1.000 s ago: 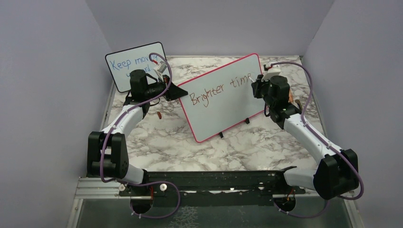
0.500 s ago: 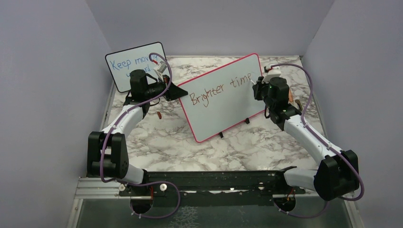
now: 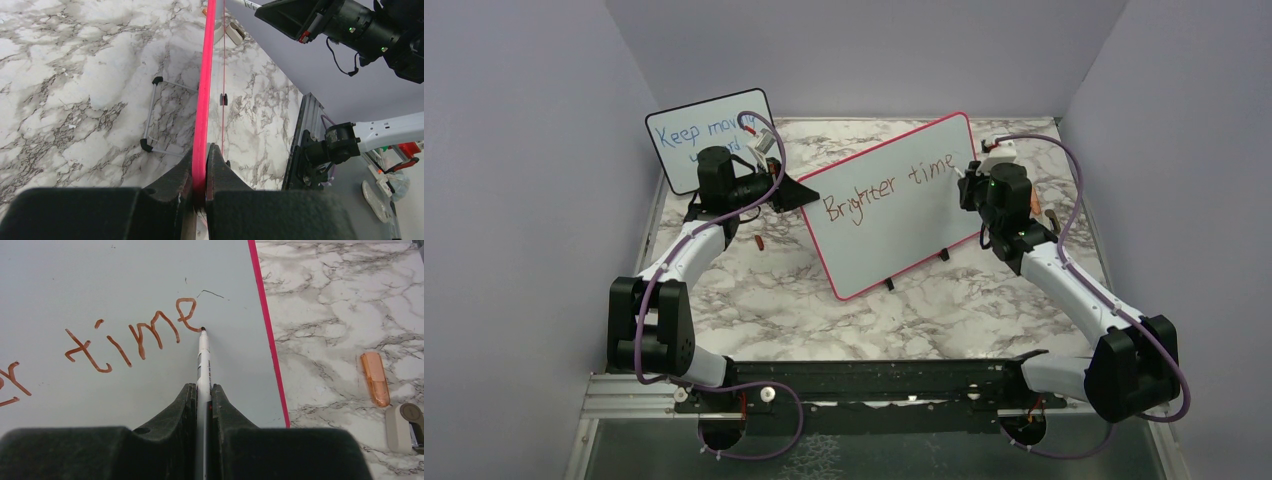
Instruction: Write a sentence on the whiteboard
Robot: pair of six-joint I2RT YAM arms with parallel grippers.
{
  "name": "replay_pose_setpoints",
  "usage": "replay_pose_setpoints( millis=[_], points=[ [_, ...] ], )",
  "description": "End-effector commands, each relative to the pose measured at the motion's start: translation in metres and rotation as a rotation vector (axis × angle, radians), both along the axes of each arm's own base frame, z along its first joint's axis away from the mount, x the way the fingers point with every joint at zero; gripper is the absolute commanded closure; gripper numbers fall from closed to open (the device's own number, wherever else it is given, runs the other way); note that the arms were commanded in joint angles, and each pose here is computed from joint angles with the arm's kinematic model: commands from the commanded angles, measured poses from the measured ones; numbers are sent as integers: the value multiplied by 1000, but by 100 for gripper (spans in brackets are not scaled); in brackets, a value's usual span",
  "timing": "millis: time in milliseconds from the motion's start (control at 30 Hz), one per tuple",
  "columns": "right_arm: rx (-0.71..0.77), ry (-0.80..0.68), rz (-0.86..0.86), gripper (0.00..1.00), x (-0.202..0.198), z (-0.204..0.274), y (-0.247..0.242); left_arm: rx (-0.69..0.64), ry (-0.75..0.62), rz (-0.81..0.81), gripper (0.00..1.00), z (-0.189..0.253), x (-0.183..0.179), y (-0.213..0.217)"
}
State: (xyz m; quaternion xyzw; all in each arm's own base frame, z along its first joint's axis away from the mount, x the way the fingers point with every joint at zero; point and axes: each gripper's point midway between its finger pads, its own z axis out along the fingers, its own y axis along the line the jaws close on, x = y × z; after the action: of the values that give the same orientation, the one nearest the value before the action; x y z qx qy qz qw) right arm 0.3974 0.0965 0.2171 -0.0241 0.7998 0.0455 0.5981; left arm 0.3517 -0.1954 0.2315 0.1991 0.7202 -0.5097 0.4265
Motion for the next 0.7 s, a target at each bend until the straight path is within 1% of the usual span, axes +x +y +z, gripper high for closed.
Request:
replay_pose_setpoints(
  millis=[0, 200, 333, 600, 667],
  points=[
    [6, -19, -39, 99, 4, 1, -6, 81, 67, 41, 100, -40, 4, 2],
    [24, -38, -6, 99, -5, 12, -2, 81, 73, 44, 100, -41, 4, 2],
    [17, -27, 37, 99, -13, 16, 2, 83, 72, 49, 100, -42, 5, 3],
    [59, -18, 110, 99, -34, 22, 14, 86, 70, 64, 100, -39, 6, 3],
    [59, 5, 128, 99, -41, 17, 18, 89, 67, 72, 100, -39, 6, 4]
  ],
)
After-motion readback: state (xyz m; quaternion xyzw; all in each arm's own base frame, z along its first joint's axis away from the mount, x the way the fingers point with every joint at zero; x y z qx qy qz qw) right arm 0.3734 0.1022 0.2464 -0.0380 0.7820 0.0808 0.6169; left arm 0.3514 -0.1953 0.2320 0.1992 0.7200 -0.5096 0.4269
